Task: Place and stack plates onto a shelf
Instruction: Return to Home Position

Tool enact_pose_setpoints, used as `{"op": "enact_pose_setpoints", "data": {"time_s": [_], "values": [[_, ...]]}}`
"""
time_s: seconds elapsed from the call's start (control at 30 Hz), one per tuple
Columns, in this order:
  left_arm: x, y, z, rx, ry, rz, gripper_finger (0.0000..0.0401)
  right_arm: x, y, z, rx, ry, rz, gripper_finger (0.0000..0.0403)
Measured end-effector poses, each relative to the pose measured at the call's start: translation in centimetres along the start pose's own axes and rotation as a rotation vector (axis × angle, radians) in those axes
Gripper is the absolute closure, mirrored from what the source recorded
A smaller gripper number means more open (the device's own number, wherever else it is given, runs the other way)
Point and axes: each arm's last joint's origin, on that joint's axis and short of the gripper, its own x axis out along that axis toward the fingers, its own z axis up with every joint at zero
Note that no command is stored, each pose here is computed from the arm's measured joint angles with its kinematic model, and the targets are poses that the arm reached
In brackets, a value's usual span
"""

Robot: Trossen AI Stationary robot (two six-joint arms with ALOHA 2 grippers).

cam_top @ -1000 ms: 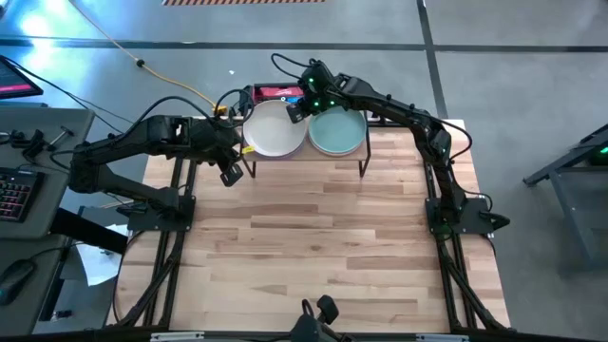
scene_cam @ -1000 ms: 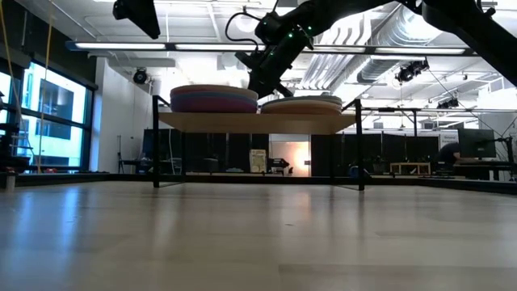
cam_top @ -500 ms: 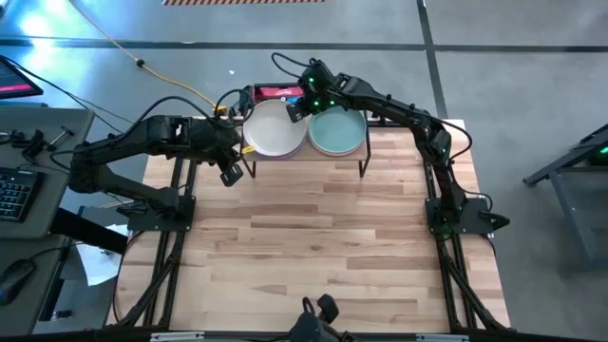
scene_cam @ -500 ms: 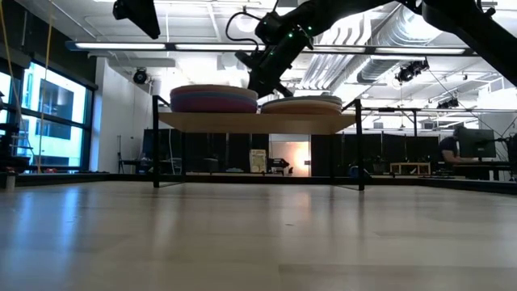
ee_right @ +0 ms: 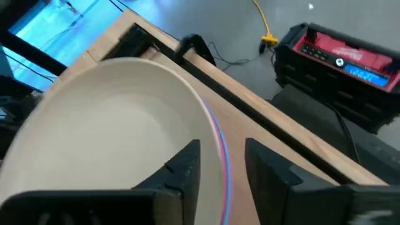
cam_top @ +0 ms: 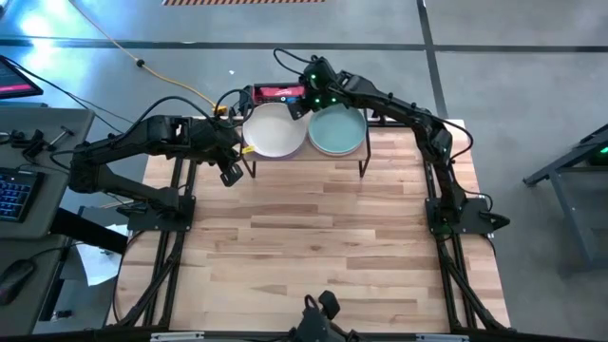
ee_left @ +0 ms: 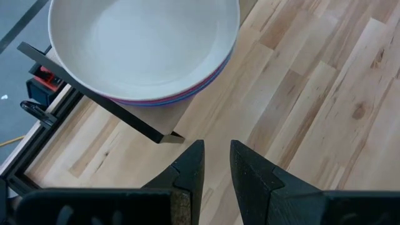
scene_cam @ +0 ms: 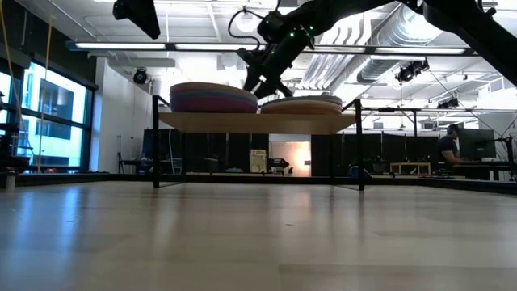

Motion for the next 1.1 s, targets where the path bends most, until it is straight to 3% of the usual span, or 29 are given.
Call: {"op": "enact_pose_setpoints", "data": {"time_s": [0.23, 0.47, 0.57, 0.8, 1.1], "values": [[0.0, 0.0, 0.0, 0.000, -0.001, 0.000, 0.0334, -4.1, 1.3, 2.1, -0.117, -0.013, 0.101, 0.0296], [0.0, 0.0, 0.0, 0.000, -0.001, 0.000, 0.0334, -7.9, 2.2, 3.0, -0.223, -0.001, 0.102, 0.0297], [0.0, 0.0, 0.0, 0.002, -0.001, 0.000, 0.0334, -9.4, 2.3, 2.6, -0.252, -0.002, 0.114, 0.0297], [0.0, -0.2, 0.6, 0.239, -0.060, -0.011, 0.0334, -12.7, 1.3, 0.8, -0.281, -0.012, 0.086, 0.0297], [0.0, -0.2, 0.7, 0.272, -0.072, -0.006, 0.0334, -15.1, -0.7, -4.5, -0.290, -0.143, 0.126, 0.0298]]}}
